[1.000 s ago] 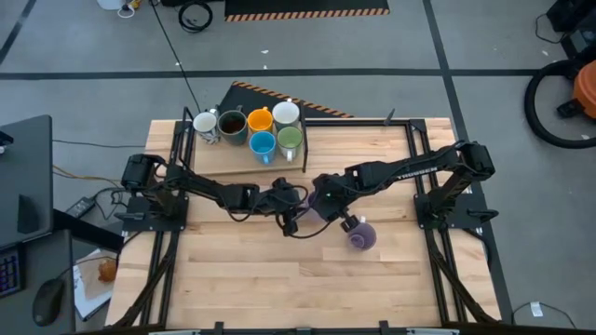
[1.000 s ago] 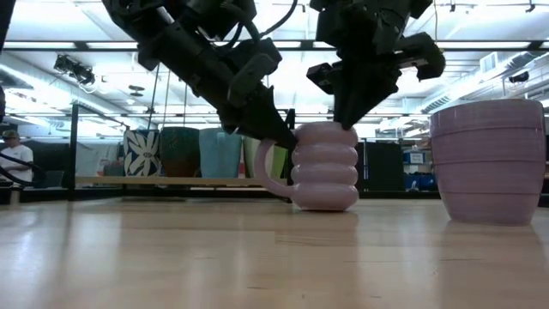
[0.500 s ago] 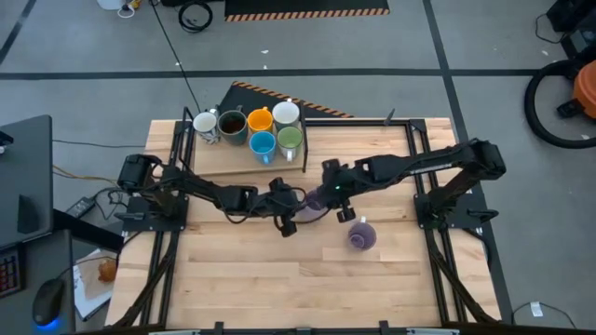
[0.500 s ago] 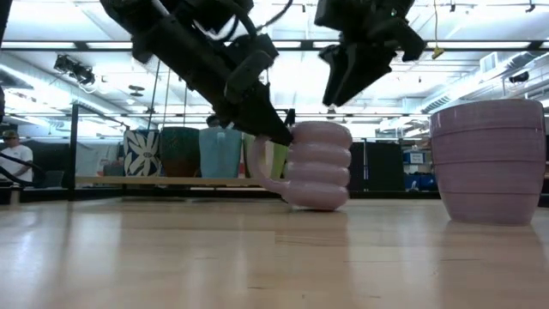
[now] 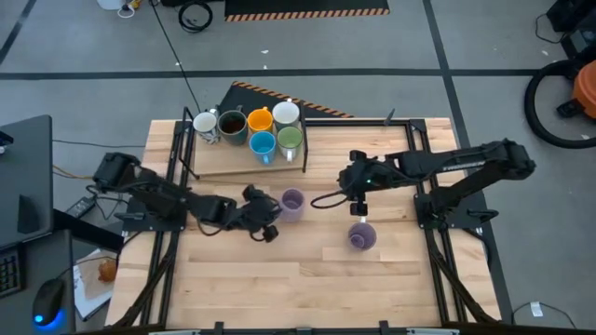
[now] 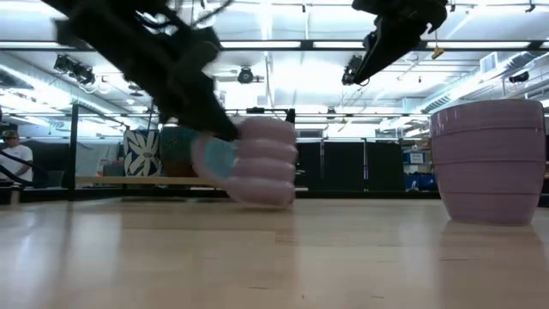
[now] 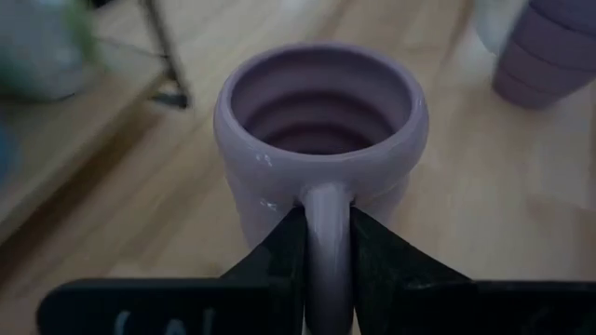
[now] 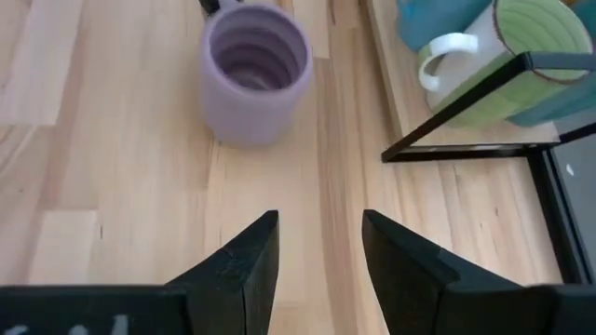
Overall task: Place coffee mugs
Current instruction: Put the purple mug on the shelf
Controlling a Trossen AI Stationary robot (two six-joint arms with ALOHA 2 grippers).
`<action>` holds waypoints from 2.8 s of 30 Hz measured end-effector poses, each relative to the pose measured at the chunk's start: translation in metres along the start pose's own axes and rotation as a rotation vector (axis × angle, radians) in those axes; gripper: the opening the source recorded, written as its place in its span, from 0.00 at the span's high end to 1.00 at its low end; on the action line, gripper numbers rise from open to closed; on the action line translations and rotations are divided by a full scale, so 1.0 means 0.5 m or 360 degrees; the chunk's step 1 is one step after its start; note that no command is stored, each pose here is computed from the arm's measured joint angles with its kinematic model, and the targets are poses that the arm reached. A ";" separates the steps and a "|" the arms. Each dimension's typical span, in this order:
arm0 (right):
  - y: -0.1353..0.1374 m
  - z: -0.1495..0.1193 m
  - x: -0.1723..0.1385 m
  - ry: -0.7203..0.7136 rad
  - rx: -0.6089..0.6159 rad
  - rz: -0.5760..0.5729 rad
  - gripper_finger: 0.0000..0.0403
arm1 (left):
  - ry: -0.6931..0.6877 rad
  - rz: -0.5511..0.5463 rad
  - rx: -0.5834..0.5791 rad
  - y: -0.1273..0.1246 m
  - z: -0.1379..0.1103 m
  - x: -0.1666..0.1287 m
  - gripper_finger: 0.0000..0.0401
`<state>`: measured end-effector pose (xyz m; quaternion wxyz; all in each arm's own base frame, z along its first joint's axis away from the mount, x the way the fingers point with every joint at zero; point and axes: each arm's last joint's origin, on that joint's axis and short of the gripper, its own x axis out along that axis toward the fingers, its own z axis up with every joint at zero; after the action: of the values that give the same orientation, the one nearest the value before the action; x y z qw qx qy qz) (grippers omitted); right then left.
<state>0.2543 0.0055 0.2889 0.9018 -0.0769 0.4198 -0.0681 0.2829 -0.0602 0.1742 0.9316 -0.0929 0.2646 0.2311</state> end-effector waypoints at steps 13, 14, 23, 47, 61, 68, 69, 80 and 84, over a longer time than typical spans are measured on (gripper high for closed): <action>0.005 -0.024 0.020 -0.0023 -0.0023 -0.0002 0.60 | -0.0042 0.0410 -0.0211 0.040 -0.024 -0.149 0.85; 0.005 -0.024 0.020 -0.0025 -0.0029 -0.0002 0.60 | -0.0066 0.0463 -0.0212 0.046 -0.027 -0.155 0.85; 0.005 -0.019 0.020 -0.0076 -0.0028 -0.0002 0.60 | -0.0181 0.0769 -0.0276 0.091 -0.035 -0.167 0.85; 0.007 -0.015 0.020 -0.0106 -0.0065 0.0046 0.60 | -0.0196 0.1235 -0.0608 0.194 0.001 -0.114 0.83; 0.007 -0.011 0.019 -0.0141 -0.0073 0.0045 0.60 | -0.0228 0.1270 -0.0667 0.188 -0.003 -0.048 0.84; 0.013 -0.009 0.018 -0.0156 -0.0082 0.0059 0.60 | -0.0335 0.1328 -0.0708 0.182 -0.015 -0.022 0.84; 0.015 -0.009 0.018 -0.0157 -0.0086 0.0063 0.60 | -0.0337 0.1322 -0.0718 0.182 -0.015 -0.021 0.84; 0.029 -0.009 0.014 -0.0165 -0.0100 0.0094 0.60 | -0.0321 0.1291 -0.0751 0.179 -0.015 -0.019 0.74; 0.029 -0.009 0.014 -0.0165 -0.0100 0.0095 0.60 | -0.0318 0.1279 -0.0736 0.176 -0.013 -0.022 0.65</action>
<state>0.2564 0.0181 0.2779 0.9211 -0.0959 0.3766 -0.0239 0.2294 0.0110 0.1698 0.7442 -0.1654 0.1303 0.6339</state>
